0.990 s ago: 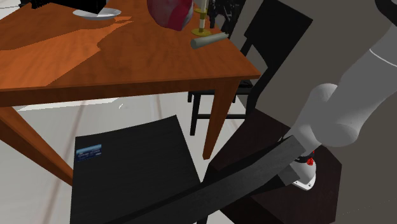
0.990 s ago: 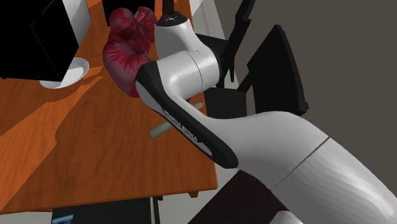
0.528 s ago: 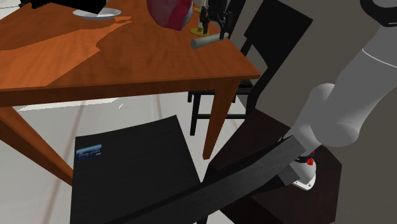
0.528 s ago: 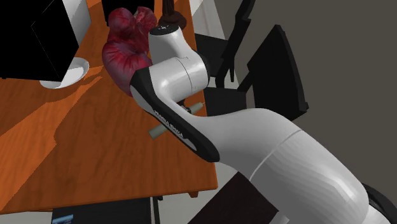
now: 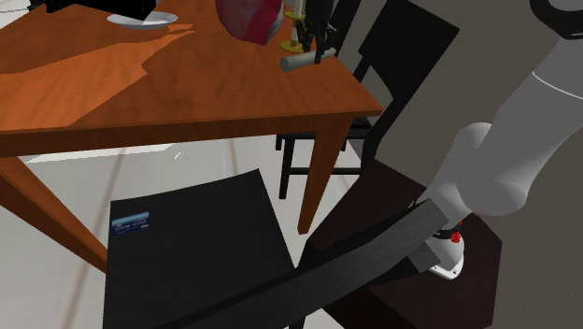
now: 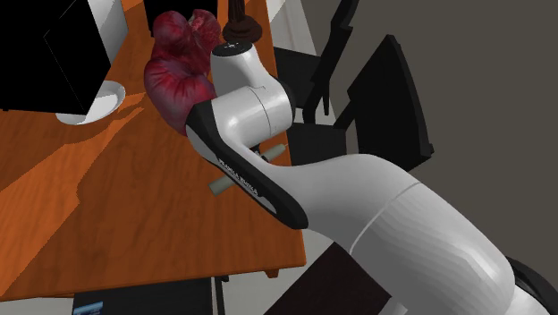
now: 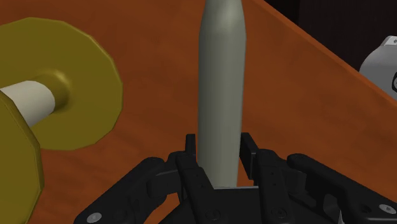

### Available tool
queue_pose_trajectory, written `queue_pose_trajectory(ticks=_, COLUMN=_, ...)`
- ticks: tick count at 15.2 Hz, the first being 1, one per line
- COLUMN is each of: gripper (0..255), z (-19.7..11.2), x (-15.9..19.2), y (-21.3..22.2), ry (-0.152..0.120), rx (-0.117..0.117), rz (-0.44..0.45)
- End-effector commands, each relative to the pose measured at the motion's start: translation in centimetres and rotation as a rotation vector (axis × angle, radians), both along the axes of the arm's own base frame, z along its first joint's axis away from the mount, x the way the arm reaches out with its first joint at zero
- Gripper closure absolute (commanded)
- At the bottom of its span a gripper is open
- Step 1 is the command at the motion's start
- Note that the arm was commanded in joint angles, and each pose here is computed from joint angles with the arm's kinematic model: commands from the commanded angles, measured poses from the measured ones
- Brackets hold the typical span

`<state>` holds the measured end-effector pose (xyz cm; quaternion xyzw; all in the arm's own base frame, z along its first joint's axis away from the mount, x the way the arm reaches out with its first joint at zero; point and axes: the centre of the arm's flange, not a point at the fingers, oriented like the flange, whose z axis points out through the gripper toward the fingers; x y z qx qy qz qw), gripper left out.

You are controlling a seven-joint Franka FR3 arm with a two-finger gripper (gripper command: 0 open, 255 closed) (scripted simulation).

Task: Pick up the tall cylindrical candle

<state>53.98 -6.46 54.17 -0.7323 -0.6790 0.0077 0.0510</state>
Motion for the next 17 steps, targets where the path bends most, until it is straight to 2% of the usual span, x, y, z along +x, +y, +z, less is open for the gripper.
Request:
queue_pose_trajectory(ticks=1, gripper=255, z=-0.1, x=0.0, y=0.0, ry=0.002, rx=0.0, rz=0.0)
queue_pose_trajectory(ticks=5, gripper=255, z=-0.2, x=0.0, y=0.0, ry=0.002, rx=0.0, rz=0.0)
queue_pose_trajectory(ticks=17, gripper=255, z=6.2, x=0.0, y=0.0, ry=0.002, rx=0.0, rz=0.0)
